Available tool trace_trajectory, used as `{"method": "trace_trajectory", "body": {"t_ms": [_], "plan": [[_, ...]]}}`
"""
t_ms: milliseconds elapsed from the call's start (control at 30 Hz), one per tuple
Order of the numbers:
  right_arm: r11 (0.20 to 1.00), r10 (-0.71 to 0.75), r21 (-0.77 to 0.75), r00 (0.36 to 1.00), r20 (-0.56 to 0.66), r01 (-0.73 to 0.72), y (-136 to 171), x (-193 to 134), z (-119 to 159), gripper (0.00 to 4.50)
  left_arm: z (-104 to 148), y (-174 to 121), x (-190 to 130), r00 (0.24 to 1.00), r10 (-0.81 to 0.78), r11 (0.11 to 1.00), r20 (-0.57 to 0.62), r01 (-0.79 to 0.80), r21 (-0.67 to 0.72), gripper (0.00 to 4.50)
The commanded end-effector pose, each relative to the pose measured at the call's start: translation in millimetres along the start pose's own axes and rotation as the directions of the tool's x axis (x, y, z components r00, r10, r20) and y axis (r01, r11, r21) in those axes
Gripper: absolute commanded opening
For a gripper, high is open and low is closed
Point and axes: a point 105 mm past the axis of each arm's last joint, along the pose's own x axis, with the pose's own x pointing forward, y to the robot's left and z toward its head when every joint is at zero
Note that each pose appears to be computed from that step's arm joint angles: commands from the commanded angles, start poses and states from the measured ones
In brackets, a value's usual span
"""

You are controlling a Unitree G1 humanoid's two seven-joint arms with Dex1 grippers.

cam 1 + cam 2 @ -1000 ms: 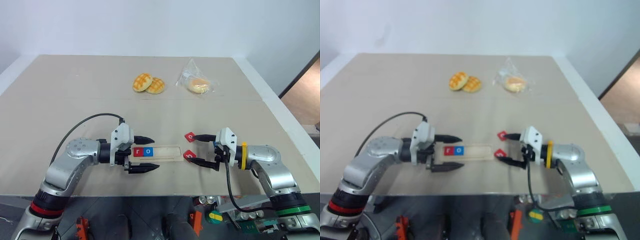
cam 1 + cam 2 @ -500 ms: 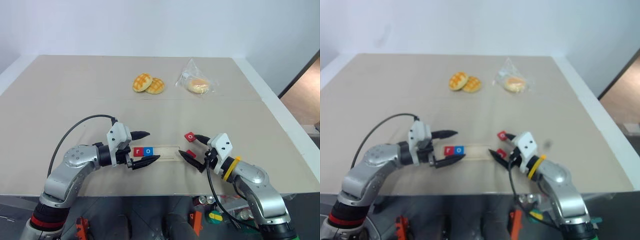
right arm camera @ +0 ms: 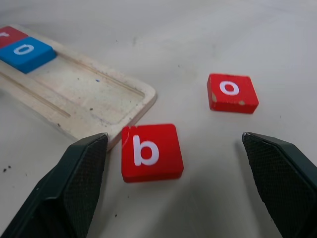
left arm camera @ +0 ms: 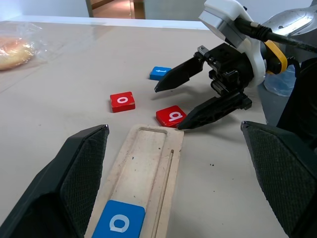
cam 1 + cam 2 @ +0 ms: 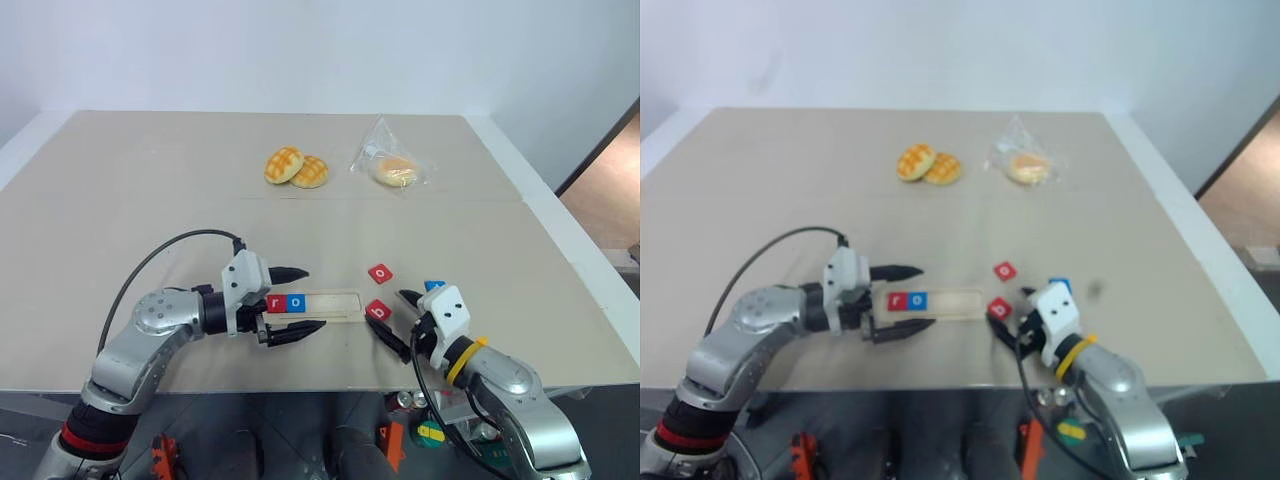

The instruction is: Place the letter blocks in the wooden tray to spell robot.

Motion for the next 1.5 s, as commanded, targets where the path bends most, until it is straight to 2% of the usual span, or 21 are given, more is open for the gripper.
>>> {"method": "trace_trajectory", "body": {"t_ms": [33,100,133,200,433,567,667,767,900,1133,1300,1500], "plan": [[1.0,-0.012,-0.017,0.999,0.032,0.012,-1.5,-1.6,7.2,4.5,9.0,-1.4,1.0,1.0,-0.006,0.999,0.017,0.005,0.04,4.44],[1.0,-0.007,-0.014,1.0,0.024,0.008,-0.8,-1.9,4.4,4.5,9.1,-1.2,1.0,1.0,-0.002,0.999,0.015,0.001,0.042,4.44],[1.0,-0.001,-0.005,1.0,0.021,0.001,0.2,-2.1,2.7,4.24,9.2,-1.1,0.9,1.0,0.001,0.999,0.015,-0.002,0.041,4.49],[1.0,0.005,0.001,1.0,0.014,-0.005,1.6,-2.9,-0.3,3.66,9.2,-1.3,1.0,1.0,0.005,0.999,0.014,-0.006,0.039,4.5],[1.0,0.007,0.008,1.0,0.012,-0.007,3.0,-3.8,-3.5,1.21,8.0,-1.5,1.4,1.0,0.014,0.999,0.009,-0.015,0.031,4.5],[1.0,-0.007,0.006,1.0,0.026,0.006,3.6,-4.2,-0.2,1.16,6.4,-2.3,2.5,1.0,0.014,1.0,0.005,-0.014,0.024,4.5],[0.998,-0.064,0.011,0.997,0.037,0.063,1.6,-7.6,5.2,1.16,4.6,-2.6,3.0,1.0,0.014,1.0,-0.002,-0.014,0.021,4.5],[0.983,-0.18,0.049,0.984,0.009,0.179,7.2,-14.5,8.5,1.16,1.6,3.4,2.9,0.998,0.055,0.998,-0.013,-0.055,0.043,4.5],[0.929,-0.344,0.118,0.936,-0.072,0.351,4.2,-21.9,4.4,1.16,1.6,5.0,4.8,0.998,0.07,0.996,-0.006,-0.07,0.053,4.5],[0.868,-0.461,0.134,0.876,-0.142,0.479,2.9,-25.6,3.0,1.16,-0.7,7.3,7.2,0.998,0.067,0.995,-0.016,-0.066,0.068,4.5],[0.78,-0.57,0.185,0.801,-0.183,0.597,-3.8,-34.0,-0.2,1.16,-1.1,9.4,8.9,0.998,0.066,0.994,-0.016,-0.065,0.082,4.5],[0.75,-0.603,0.224,0.782,-0.159,0.623,-3.5,-34.5,5.1,1.16,-1.2,10.9,8.8,0.998,0.067,0.994,-0.015,-0.066,0.086,4.5]]}}
